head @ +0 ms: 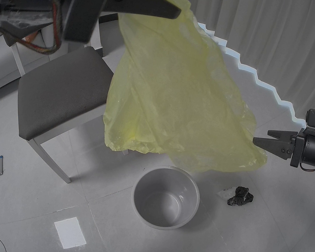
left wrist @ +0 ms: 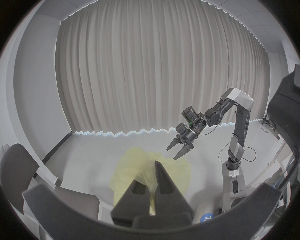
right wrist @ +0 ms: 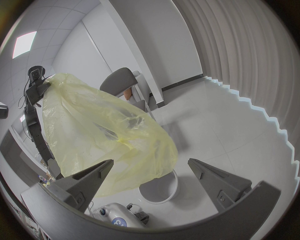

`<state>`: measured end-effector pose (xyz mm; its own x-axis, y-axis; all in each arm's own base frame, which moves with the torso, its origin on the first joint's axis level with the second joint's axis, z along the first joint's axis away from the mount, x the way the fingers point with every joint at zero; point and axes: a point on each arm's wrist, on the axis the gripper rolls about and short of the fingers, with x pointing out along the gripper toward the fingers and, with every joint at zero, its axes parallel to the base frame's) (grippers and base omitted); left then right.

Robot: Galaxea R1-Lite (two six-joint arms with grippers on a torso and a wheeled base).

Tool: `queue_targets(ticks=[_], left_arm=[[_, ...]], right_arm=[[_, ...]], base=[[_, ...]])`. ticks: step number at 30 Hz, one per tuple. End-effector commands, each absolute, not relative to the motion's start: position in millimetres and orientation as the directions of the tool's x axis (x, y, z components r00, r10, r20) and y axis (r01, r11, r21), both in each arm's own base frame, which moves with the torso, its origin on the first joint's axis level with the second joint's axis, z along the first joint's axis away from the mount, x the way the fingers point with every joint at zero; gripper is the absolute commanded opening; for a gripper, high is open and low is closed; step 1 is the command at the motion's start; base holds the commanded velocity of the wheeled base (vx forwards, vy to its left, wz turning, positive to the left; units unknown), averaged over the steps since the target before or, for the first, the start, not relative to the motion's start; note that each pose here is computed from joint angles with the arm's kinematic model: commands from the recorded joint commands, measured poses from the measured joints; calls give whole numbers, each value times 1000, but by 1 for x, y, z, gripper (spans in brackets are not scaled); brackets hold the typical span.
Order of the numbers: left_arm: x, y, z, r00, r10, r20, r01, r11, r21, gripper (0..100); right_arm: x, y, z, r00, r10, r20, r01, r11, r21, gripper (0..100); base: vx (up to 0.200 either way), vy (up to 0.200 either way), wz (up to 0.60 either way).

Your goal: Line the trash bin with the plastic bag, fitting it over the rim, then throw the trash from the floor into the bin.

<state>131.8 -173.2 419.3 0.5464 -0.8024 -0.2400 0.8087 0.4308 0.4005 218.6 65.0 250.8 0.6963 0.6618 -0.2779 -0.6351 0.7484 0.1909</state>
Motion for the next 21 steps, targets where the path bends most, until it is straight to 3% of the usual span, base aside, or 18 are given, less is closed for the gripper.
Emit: queue_targets(ticks=[1, 8, 16, 21], left_arm=[[137, -183, 416, 538, -808, -240, 813, 423, 399, 0], [132, -191, 418, 511, -832, -216, 828, 409, 383, 0], [134, -193, 417, 511, -832, -218, 829, 409, 381, 0], [138, -199, 414, 511, -831, -219, 829, 409, 381, 0]], right_arm=[[238, 73, 248, 688, 669, -283, -642, 742, 194, 100], [288, 79, 228, 700, 649, -297, -619, 759, 200, 100], [300, 81, 199, 667, 646, -371, -604, 760, 237, 100], [296, 82, 195, 632, 693, -347, -653, 717, 244, 100]], base=[[0, 0, 0], [0, 0, 0], [0, 0, 0], [0, 0, 0]])
